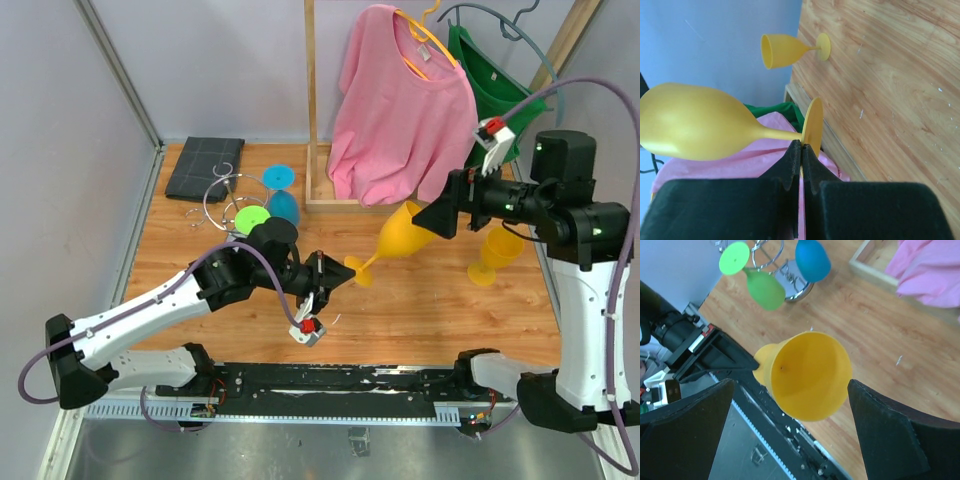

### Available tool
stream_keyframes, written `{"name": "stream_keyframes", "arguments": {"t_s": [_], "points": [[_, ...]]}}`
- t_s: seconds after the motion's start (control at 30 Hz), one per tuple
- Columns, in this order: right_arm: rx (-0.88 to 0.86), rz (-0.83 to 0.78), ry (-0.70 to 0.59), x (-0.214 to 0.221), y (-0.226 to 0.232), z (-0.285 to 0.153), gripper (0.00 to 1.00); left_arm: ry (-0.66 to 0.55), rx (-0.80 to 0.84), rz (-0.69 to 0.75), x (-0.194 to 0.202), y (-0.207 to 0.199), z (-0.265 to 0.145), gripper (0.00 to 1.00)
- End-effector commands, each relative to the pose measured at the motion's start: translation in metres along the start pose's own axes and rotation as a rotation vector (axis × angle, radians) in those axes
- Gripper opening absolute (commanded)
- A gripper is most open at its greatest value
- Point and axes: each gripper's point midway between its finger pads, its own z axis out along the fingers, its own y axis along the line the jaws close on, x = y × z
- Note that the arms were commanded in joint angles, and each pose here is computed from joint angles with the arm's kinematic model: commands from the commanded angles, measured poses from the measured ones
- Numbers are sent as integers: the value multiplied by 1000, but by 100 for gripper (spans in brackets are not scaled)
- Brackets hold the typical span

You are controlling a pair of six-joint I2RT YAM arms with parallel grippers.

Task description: Take the wine glass off the wine glass rack

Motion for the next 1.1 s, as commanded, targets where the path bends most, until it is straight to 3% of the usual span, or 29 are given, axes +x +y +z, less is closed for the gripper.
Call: {"name": "stream_keyframes", "arguments": {"t_s": [0.0,0.23,0.3,0.37,0.43,0.47,0.5,0.53,0.63,0.67,0.7,0.77,0.8,0.87,1.07], "points": [[-24,-12,98,26,6,13,98,-51,-23,65,-9,7,7,0],[-46,-33,185,43,14,25,95,-47,-27,59,-5,8,12,0],[-43,-39,208,47,14,26,90,-45,-29,61,-5,8,13,0],[-40,-41,231,51,13,28,77,-45,-29,61,-4,7,13,0],[-32,-44,252,55,12,28,55,-44,-30,65,-4,7,13,0],[-24,-44,261,57,10,28,42,-43,-32,68,-5,6,13,0],[-15,-45,266,58,9,27,19,-42,-34,71,-5,6,13,0],[-7,-48,269,58,7,27,4,-39,-36,75,-4,6,13,0],[11,-61,255,56,6,23,1,-30,-38,82,-4,4,12,0],[19,-68,246,54,6,21,1,-22,-46,87,-3,5,11,5],[35,-73,238,52,4,20,1,-8,-51,88,0,3,11,17],[75,-88,230,49,0,15,1,33,-64,75,6,3,8,61],[103,-97,231,48,-4,12,1,62,-72,60,11,3,6,77],[158,-112,244,49,-13,8,1,100,-92,21,16,4,0,96],[306,-143,298,52,-46,10,1,192,-134,-59,23,-3,-19,99]]}}
